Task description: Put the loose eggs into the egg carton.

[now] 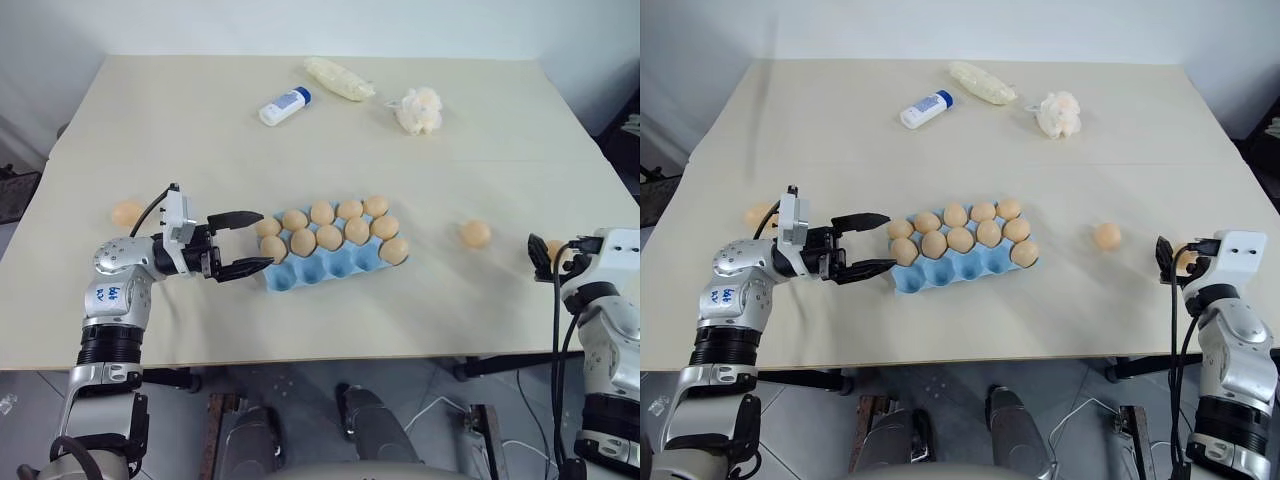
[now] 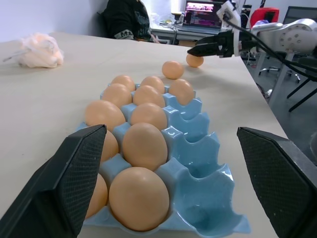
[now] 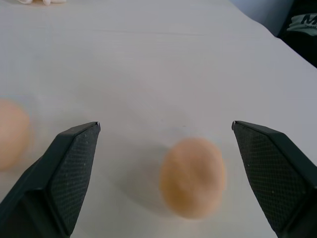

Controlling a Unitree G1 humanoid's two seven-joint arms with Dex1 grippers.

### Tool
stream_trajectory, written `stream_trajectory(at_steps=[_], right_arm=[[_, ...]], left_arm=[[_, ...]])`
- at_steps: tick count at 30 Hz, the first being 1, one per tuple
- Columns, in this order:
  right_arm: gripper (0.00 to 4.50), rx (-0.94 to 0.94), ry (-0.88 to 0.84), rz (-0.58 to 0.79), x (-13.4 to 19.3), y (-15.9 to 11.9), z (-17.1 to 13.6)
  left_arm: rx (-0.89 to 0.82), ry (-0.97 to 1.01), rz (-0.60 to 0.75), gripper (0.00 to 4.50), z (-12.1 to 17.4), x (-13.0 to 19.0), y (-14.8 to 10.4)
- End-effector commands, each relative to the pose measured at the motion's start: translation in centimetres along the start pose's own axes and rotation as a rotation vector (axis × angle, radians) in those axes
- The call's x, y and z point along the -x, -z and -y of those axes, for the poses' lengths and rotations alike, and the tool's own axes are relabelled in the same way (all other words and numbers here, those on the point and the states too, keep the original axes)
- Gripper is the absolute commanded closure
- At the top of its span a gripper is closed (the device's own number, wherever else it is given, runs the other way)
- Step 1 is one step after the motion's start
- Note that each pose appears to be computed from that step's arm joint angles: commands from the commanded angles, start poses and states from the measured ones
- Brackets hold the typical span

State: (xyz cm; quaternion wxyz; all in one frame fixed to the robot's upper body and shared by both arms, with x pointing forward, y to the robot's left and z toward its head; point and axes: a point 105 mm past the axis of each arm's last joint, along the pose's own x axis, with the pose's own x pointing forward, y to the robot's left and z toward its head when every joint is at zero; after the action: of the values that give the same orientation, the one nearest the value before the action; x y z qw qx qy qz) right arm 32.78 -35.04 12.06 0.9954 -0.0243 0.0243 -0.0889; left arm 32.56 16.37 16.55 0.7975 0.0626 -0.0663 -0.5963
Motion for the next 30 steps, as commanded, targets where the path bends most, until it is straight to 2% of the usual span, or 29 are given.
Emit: stream_trajectory(at_steps=[1,8,13,16,21,23,26,30], right_arm=[[0.00,0.035,0.045,0.024,-0.6,-1.1,0.8],[0.00,0.017,0.102,-0.017,-1.3,-0.2,1.5],[0.00,-0.004,0.079,-0.038,-1.4,0.2,0.9],[0.60,-0.028,0.087,-0.059,-1.5,0.5,0.9],[2.28,-0.038,0.077,-0.068,-1.5,0.6,0.7],[2.80,-0.039,0.080,-0.073,-1.4,0.6,0.7],[2.96,-0.040,0.072,-0.062,-1.2,0.1,0.6],[2.99,-0.018,-0.019,0.043,-0.4,-4.0,-1.2]], left_arm=[[-0.064,0.005,0.030,0.01,0.2,-0.3,-1.5],[-0.071,-0.022,0.032,0.01,0.6,0.1,-1.6],[-0.074,-0.049,0.037,0.01,0.5,0.2,-1.6],[-0.075,-0.058,0.036,0.00,0.5,0.2,-1.6],[-0.075,-0.066,0.038,0.00,0.4,0.2,-1.6],[-0.077,-0.068,0.037,0.00,0.4,0.2,-1.6],[-0.080,-0.077,0.038,0.00,0.4,0.4,-1.6],[-0.082,-0.102,0.042,0.00,0.3,0.7,-1.8]])
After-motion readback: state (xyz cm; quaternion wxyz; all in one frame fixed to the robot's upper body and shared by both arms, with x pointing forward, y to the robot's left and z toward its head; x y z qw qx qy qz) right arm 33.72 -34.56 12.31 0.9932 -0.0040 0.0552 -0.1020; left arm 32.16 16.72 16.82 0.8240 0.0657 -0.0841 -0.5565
